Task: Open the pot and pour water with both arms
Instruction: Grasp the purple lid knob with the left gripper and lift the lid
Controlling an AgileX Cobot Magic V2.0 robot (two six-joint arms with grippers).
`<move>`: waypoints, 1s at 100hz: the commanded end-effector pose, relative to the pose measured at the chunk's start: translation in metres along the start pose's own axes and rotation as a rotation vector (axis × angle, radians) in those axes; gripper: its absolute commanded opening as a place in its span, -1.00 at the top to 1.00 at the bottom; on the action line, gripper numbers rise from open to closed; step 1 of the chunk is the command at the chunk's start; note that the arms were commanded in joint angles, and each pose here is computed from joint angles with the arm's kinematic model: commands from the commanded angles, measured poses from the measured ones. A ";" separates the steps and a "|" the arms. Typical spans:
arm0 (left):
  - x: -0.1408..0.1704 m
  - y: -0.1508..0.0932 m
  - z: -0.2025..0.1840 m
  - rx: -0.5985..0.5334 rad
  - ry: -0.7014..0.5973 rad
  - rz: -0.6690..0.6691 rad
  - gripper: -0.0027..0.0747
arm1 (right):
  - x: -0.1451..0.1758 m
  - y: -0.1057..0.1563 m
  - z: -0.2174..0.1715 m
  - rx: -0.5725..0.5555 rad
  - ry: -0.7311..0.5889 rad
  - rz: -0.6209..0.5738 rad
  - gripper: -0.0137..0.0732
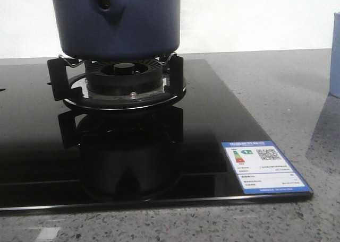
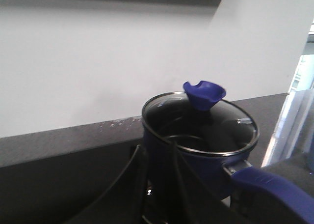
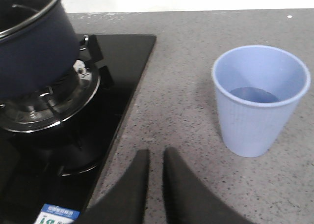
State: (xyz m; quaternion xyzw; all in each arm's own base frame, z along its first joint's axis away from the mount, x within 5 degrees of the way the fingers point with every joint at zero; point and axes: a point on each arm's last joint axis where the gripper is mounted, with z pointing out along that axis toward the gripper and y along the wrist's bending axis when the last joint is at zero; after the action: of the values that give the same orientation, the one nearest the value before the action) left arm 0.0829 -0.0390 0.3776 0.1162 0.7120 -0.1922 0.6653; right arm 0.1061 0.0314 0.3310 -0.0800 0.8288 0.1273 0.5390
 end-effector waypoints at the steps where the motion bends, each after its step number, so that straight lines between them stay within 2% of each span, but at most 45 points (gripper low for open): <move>1: -0.017 -0.002 0.006 0.044 -0.096 -0.026 0.25 | -0.018 0.003 -0.004 -0.013 -0.103 -0.016 0.08; 11: -0.015 -0.004 0.015 0.105 -0.072 -0.007 -0.23 | -0.018 0.003 -0.004 -0.013 -0.105 -0.015 -0.42; 18: -0.013 -0.006 0.022 0.140 -0.051 0.031 -0.38 | -0.018 0.003 -0.004 -0.013 -0.105 -0.015 -0.56; 27: -0.010 -0.006 0.031 0.165 -0.027 0.044 -0.34 | -0.018 0.003 -0.004 -0.013 -0.105 -0.015 -0.55; 49: 0.003 0.000 0.069 0.186 0.063 -0.028 -0.30 | -0.018 0.003 -0.004 -0.013 -0.105 -0.015 -0.55; 62: 0.009 0.004 0.092 0.210 0.061 -0.073 -0.31 | -0.018 0.003 -0.004 -0.014 -0.105 -0.014 -0.55; 74: 0.012 0.005 0.114 0.258 0.055 -0.085 -0.34 | -0.018 0.003 -0.004 -0.015 -0.105 -0.012 -0.55; 85: 0.006 0.003 0.131 0.325 0.051 -0.081 -0.46 | -0.018 0.003 -0.004 -0.015 -0.103 -0.012 -0.55; 100: -0.001 0.007 0.157 0.352 0.064 -0.088 -0.47 | -0.017 0.003 -0.004 -0.015 -0.101 -0.013 -0.55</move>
State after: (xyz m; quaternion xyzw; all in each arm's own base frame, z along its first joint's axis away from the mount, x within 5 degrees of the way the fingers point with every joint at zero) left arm 0.2191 -0.0934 0.3510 0.2033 0.7199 -0.3070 0.5883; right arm 0.1056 0.0335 0.3315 -0.0877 0.8263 0.1330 0.5402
